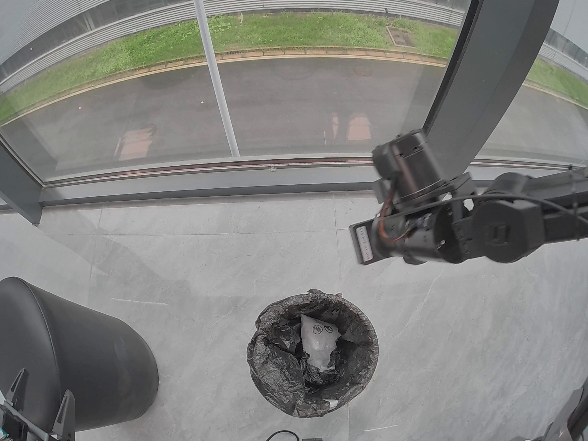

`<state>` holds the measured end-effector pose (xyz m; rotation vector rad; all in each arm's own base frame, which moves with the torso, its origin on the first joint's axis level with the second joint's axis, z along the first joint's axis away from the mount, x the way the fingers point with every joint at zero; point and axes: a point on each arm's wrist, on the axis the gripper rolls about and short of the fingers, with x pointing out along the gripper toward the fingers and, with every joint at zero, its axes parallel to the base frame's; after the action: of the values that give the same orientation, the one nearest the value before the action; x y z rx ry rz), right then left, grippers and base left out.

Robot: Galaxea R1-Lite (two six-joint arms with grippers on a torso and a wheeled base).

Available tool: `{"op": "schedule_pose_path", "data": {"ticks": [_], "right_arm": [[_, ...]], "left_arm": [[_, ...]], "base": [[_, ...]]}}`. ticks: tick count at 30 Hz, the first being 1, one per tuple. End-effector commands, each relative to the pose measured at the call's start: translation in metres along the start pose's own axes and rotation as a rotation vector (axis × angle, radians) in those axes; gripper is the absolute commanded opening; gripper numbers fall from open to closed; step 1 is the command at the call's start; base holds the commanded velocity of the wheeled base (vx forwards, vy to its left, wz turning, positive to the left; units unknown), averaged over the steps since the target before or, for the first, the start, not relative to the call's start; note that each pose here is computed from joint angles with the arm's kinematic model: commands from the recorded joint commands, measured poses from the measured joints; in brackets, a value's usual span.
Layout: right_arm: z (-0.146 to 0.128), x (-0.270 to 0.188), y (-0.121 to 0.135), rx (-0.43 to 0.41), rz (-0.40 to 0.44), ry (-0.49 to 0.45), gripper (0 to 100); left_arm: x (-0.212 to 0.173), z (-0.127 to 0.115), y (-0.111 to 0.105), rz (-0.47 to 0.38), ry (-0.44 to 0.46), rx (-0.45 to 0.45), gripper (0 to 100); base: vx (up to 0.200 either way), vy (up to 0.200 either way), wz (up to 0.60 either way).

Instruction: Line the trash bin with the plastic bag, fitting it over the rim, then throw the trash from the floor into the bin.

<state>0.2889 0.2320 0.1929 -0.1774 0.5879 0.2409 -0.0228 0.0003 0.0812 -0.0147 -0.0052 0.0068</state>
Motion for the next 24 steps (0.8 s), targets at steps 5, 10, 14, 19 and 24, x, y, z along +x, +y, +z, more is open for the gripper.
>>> {"op": "schedule_pose_path", "data": {"ticks": [5,10,14,19,24], "right_arm": [[0.008,-0.098,-0.125,0.155,-0.285,-0.166,0],[-0.021,-0.145,-0.165,0.215,-0.416,-0.198,0],[-0.048,-0.19,-0.18,0.216,-0.498,-0.248,0],[-0.091,-0.24,-0.18,0.162,-0.606,-0.303,0],[-0.135,-0.28,-0.167,0.141,-0.649,-0.415,0]], "left_arm": [[0.0,-0.005,0.0,0.001,0.002,-0.001,100],[0.0,-0.005,0.0,0.001,0.002,-0.001,100],[0.0,-0.005,0.0,0.001,0.002,-0.001,100],[0.0,-0.005,0.0,0.001,0.002,-0.001,100],[0.0,-0.005,0.0,0.001,0.0,-0.001,100]], "base": [[0.0,0.0,0.0],[0.0,0.0,0.0],[0.0,0.0,0.0],[0.0,0.0,0.0],[0.0,0.0,0.0]]}}
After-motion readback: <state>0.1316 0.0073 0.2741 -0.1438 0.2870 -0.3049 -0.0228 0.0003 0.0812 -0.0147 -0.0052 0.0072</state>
